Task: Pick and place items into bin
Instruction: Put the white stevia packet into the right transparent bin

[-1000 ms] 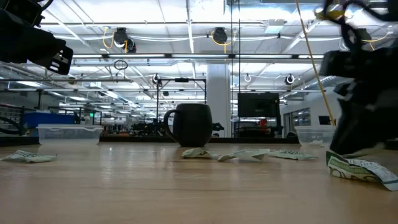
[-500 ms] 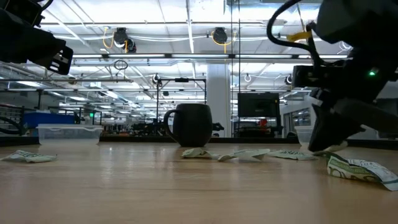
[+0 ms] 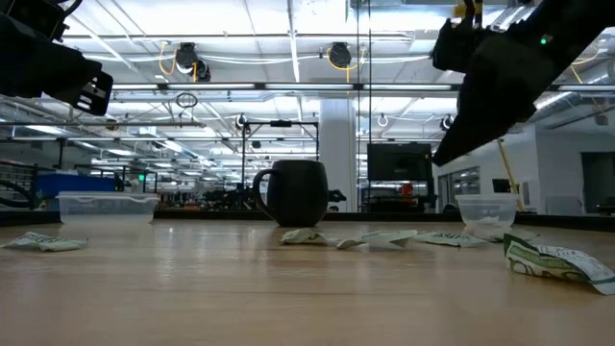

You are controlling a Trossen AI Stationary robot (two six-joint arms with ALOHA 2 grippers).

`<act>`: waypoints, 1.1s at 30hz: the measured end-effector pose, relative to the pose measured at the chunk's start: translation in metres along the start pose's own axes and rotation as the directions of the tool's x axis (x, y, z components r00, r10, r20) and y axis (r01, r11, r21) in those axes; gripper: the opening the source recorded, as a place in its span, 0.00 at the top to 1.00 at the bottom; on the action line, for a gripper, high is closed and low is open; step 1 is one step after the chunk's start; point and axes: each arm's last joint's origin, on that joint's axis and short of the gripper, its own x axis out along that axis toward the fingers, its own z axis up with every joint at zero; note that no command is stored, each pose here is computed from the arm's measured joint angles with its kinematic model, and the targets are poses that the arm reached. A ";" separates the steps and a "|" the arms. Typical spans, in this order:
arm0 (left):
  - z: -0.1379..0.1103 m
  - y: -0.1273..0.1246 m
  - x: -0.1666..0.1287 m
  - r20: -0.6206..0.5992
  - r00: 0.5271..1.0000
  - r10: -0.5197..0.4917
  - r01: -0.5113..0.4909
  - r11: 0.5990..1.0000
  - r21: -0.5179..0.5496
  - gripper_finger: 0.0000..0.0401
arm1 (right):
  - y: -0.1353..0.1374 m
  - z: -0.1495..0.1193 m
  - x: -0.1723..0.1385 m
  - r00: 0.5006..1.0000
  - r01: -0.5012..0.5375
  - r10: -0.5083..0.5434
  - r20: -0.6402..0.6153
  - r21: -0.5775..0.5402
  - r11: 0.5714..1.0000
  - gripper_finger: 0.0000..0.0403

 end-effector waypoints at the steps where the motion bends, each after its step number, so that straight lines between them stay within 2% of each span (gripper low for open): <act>1: 0.000 0.000 0.000 0.000 1.000 0.000 0.000 1.000 0.000 0.76 | 0.001 0.000 -0.002 0.999 -0.032 0.032 -0.015 0.010 0.999 0.96; 4: 0.000 0.000 0.000 0.000 1.000 0.000 0.000 1.000 0.000 0.76 | 0.006 -0.001 -0.003 0.993 -0.105 0.107 -0.044 0.028 0.994 0.88; 7: 0.000 0.000 0.000 0.000 1.000 0.000 0.000 1.000 0.000 0.76 | 0.009 -0.005 -0.002 0.989 -0.127 0.128 -0.079 0.023 0.992 0.77; 11: 0.000 0.000 0.000 0.000 1.000 0.000 0.000 1.000 0.000 0.76 | 0.010 -0.013 0.001 0.987 -0.115 0.108 -0.118 -0.056 0.992 0.63; 15: 0.000 0.000 0.000 0.000 1.000 0.000 0.000 1.000 0.000 0.76 | 0.006 -0.026 0.010 0.983 -0.086 0.069 -0.167 -0.092 0.992 0.55; 21: 0.000 0.000 0.000 0.000 1.000 0.000 0.000 1.000 0.000 0.76 | 0.000 -0.037 0.015 0.981 -0.068 0.045 -0.191 -0.114 0.991 0.54; 33: 0.000 0.000 0.000 0.000 1.000 0.000 0.000 1.000 0.000 0.76 | -0.008 -0.053 0.023 0.986 -0.092 0.076 -0.147 -0.108 0.990 0.59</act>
